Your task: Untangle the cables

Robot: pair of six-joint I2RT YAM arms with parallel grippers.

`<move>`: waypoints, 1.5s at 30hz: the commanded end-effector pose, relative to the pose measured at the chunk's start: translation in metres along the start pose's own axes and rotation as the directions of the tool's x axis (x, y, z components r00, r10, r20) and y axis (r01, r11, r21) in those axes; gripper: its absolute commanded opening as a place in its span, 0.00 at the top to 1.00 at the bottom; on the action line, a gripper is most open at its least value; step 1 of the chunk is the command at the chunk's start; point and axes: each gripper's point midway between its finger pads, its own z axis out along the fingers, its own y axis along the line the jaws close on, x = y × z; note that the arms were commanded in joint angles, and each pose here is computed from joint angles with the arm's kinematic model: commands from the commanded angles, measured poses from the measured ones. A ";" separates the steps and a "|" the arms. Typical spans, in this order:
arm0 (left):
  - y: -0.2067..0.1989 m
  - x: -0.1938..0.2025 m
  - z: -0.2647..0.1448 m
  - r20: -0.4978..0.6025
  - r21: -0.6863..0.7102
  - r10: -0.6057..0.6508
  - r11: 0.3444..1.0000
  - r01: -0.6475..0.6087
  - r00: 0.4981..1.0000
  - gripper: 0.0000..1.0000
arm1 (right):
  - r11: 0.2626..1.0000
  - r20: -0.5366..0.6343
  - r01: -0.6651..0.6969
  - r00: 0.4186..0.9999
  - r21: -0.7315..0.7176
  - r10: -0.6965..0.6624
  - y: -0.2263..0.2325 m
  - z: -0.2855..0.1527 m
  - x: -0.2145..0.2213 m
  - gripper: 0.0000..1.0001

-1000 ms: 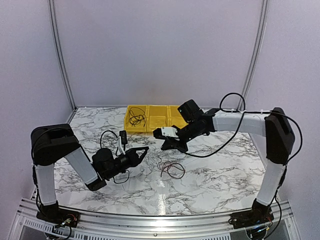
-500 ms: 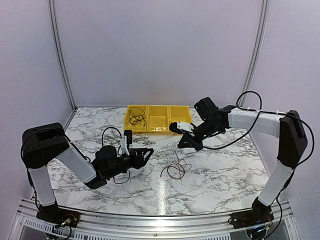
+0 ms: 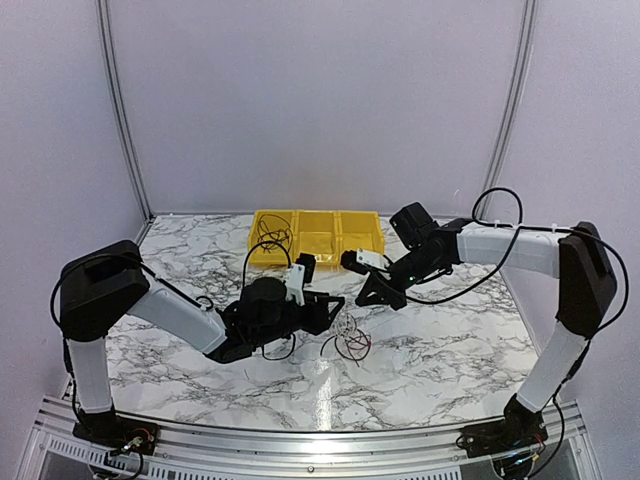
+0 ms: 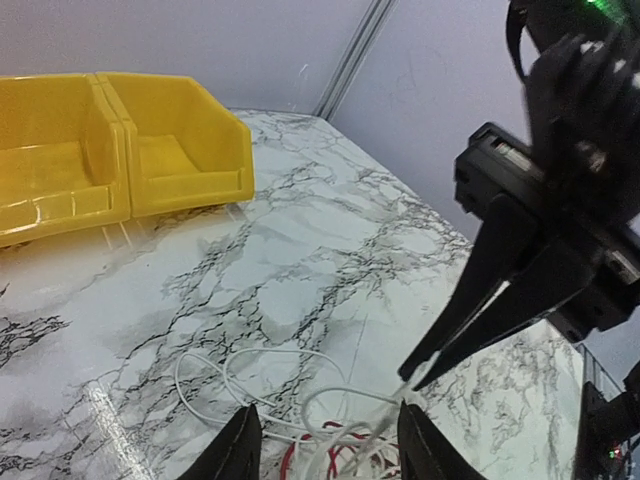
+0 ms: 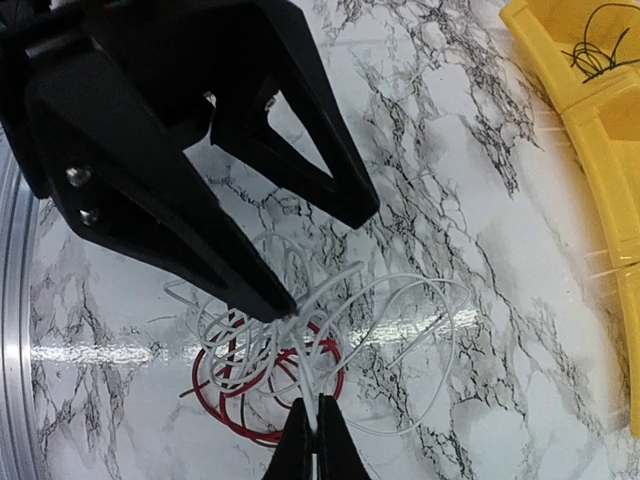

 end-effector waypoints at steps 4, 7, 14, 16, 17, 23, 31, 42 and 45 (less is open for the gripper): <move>0.014 0.027 0.023 -0.087 -0.071 0.081 0.994 -0.087 0.993 0.55 | 0.999 0.112 0.034 0.993 -0.001 -0.033 0.012 -0.025 -0.030 1.00; 0.011 0.030 0.030 -0.087 -0.062 0.101 0.992 -0.106 0.991 0.54 | 0.999 0.119 0.035 0.992 0.001 -0.035 0.013 -0.027 -0.032 1.00; 0.001 0.026 0.036 -0.068 -0.028 0.106 0.994 -0.108 0.992 0.55 | 0.999 0.109 0.037 0.993 0.009 -0.038 0.012 -0.027 -0.030 1.00; -0.001 0.025 0.034 -0.068 -0.020 0.112 0.993 -0.114 0.991 0.67 | 0.999 0.102 0.036 0.994 0.014 -0.038 0.011 -0.026 -0.029 1.00; -0.001 0.025 0.032 -0.066 -0.023 0.114 0.993 -0.116 0.991 0.71 | 0.999 0.096 0.034 0.995 0.021 -0.035 0.009 -0.025 -0.028 1.00; 0.024 0.025 0.008 -0.062 -0.131 0.116 0.984 -0.123 0.991 0.97 | 0.994 0.089 0.043 0.995 0.102 -0.053 -0.001 -0.036 -0.032 1.00; 0.053 0.010 -0.040 -0.033 -0.256 0.071 0.964 -0.077 0.997 1.00 | 0.964 0.069 0.053 0.995 0.262 -0.074 -0.020 -0.060 -0.028 1.00; 0.096 -0.008 -0.097 -0.026 -0.485 0.034 0.874 -0.043 0.999 1.00 | 0.881 0.036 -0.025 0.999 0.472 0.009 -0.066 -0.087 -0.007 1.00; 0.104 -0.007 -0.113 -0.075 -0.525 0.063 0.846 -0.093 0.995 1.00 | 0.857 0.034 -0.038 0.999 0.514 0.025 -0.074 -0.094 -0.003 1.00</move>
